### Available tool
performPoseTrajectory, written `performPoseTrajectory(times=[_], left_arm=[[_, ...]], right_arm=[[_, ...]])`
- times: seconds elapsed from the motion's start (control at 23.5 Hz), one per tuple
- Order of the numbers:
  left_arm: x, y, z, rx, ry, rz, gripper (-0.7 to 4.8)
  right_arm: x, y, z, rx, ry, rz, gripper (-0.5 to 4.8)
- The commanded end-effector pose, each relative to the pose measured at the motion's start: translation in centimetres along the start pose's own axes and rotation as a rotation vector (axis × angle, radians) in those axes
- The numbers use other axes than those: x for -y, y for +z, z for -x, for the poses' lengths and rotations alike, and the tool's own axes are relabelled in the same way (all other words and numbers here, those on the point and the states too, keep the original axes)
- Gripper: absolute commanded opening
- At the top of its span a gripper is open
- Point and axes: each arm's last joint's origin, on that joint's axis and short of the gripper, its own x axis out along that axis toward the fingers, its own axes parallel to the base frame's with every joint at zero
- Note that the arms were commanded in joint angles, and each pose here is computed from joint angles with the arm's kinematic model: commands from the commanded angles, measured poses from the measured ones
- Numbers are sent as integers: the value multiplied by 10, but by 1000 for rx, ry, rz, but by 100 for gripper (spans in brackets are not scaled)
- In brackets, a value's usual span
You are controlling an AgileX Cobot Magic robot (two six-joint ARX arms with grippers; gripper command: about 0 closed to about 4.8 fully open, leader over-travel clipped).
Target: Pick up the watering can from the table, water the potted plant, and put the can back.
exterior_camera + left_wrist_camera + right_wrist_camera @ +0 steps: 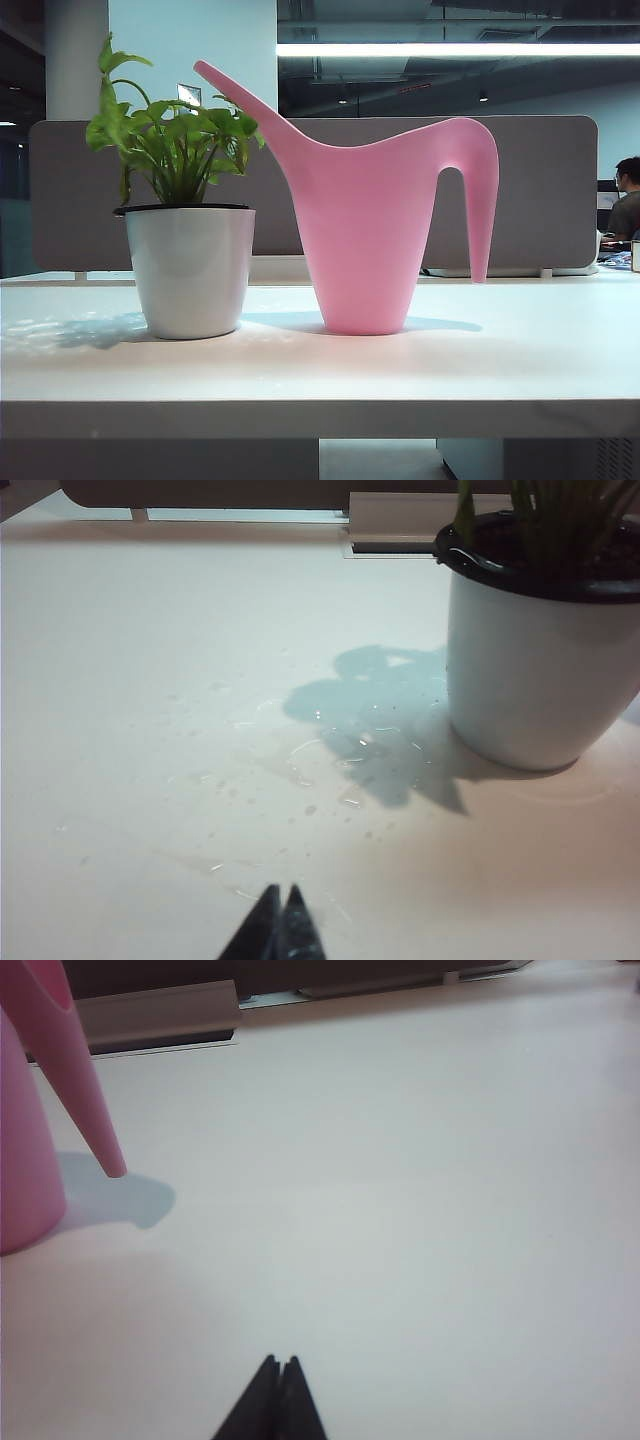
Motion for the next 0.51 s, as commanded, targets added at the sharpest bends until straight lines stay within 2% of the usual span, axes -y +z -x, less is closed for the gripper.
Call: performPoseTrajectory(times=[0.04,0.21,0.3,0.34,0.51], left_arm=[[0,0,0,0,4,-3,3],[0,0,0,-14,3,-1,3],[1,8,3,-76,3,-5,3],[2,25,5,-136,-2,9,3],[11,83,7,-189,-87,121,3]], right_arm=[[0,-1,-1,5,0,3,-5],[0,-1,-1,5,0,3,-5],[0,-1,-1,5,0,3,-5],[0,-1,-1,5,0,3,-5],[0,-1,-1,5,0,3,-5]])
